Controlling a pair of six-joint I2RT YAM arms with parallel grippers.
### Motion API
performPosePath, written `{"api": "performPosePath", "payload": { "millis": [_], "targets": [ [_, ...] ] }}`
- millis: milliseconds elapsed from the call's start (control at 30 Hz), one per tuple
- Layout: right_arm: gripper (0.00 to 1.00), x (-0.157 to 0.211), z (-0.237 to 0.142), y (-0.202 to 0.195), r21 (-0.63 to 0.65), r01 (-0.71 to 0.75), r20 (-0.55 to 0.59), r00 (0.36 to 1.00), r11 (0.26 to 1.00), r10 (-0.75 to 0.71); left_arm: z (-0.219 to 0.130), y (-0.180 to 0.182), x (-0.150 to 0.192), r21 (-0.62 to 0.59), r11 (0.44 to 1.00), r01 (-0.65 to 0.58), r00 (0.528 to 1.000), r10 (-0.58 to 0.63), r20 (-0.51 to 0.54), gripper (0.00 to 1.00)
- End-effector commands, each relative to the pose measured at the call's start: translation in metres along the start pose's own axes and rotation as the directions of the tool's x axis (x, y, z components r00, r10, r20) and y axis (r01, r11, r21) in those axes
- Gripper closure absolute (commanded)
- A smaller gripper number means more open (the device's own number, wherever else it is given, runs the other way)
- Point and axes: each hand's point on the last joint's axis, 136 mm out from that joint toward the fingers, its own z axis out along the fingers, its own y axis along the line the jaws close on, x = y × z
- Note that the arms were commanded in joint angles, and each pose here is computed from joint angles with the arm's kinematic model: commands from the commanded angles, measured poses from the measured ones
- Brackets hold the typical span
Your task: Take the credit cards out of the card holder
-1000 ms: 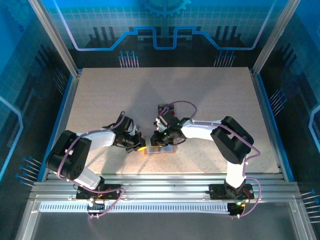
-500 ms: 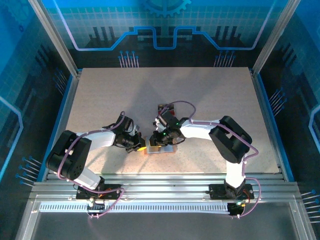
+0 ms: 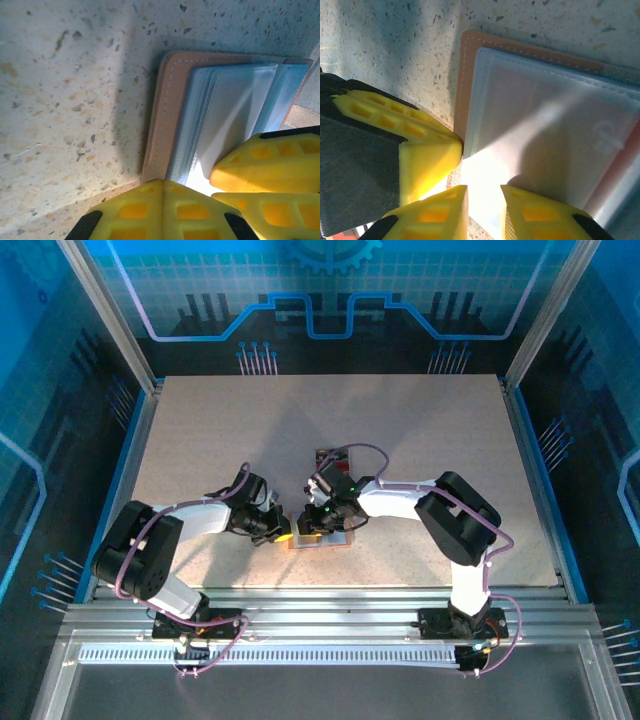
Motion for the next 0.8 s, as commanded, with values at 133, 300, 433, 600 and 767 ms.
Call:
{"api": "performPosePath", "payload": {
  "millis": [133,300,433,600,767],
  "targets": [
    [0.77,0.004,0.009,0.002,0.004,-0.014,-0.031,0.999,1.000,0.014,0.001,0.009,0.009,-0.029,1.000,-0.004,1.000,0.003,-0.023,0.99],
    [0.75,0.006,0.013,-0.003,0.021,-0.020,-0.046,0.999,1.000,0.021,0.002,0.011,0.009,-0.031,1.000,-0.001,1.000,0.000,-0.024,0.99],
    [0.75,0.007,0.011,-0.009,0.061,-0.022,-0.048,0.999,0.998,0.025,0.003,0.012,0.010,-0.033,0.999,0.001,1.000,-0.002,-0.028,0.99],
    [0.74,0.005,0.001,-0.007,0.067,-0.015,-0.015,1.000,0.998,0.017,0.003,0.013,0.010,-0.041,0.999,-0.001,1.000,0.000,-0.028,0.99],
    [0.74,0.000,-0.008,0.013,-0.019,0.001,0.017,1.000,1.000,-0.001,0.003,0.013,0.009,-0.043,0.999,-0.001,1.000,0.000,-0.030,0.99]
  ]
}}
